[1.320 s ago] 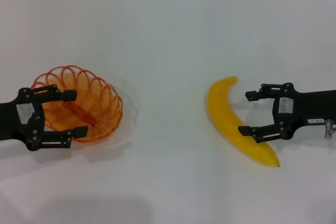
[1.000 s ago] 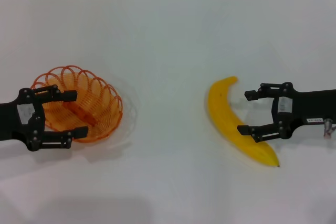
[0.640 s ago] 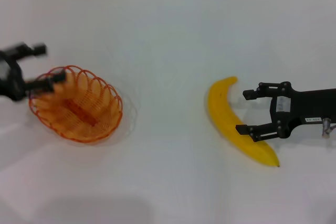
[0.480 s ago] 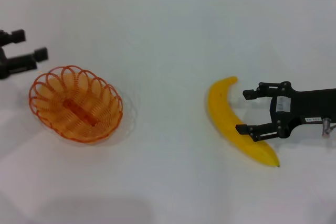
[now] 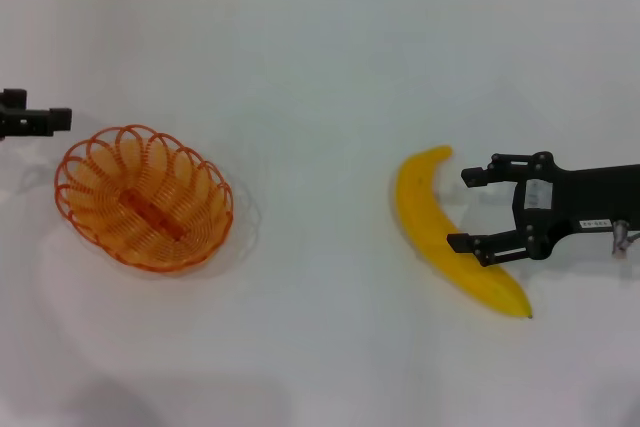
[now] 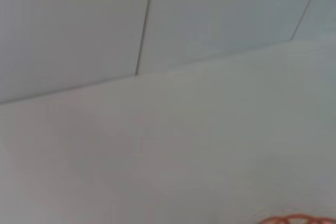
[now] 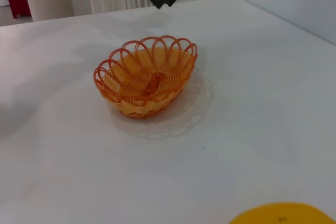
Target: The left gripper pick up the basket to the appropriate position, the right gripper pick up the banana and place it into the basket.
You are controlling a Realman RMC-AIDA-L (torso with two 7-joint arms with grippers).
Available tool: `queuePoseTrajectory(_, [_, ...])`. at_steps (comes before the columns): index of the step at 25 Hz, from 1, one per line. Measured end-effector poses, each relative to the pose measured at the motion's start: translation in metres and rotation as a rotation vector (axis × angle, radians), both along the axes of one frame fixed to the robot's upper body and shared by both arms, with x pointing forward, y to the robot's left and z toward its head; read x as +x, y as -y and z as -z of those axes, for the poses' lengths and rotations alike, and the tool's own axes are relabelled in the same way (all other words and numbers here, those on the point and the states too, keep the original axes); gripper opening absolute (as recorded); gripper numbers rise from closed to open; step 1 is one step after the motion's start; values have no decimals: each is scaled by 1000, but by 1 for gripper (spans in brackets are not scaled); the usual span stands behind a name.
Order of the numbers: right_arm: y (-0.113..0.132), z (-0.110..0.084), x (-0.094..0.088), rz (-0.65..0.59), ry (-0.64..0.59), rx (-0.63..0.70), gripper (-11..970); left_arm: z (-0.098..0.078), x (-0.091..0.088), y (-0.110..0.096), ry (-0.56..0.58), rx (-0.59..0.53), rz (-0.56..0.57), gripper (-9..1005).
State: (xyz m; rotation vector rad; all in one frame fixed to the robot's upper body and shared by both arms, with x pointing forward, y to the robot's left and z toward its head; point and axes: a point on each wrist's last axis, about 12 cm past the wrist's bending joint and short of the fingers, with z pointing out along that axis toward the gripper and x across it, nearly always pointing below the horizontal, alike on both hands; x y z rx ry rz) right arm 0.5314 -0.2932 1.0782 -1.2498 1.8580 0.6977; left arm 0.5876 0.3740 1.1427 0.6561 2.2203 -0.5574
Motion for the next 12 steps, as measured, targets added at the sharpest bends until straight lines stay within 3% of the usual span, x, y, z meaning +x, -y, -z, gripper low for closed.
queuePoseTrajectory(12, [-3,-1,2,-15,-4,0,896,14,13,27,-67,141,52,847])
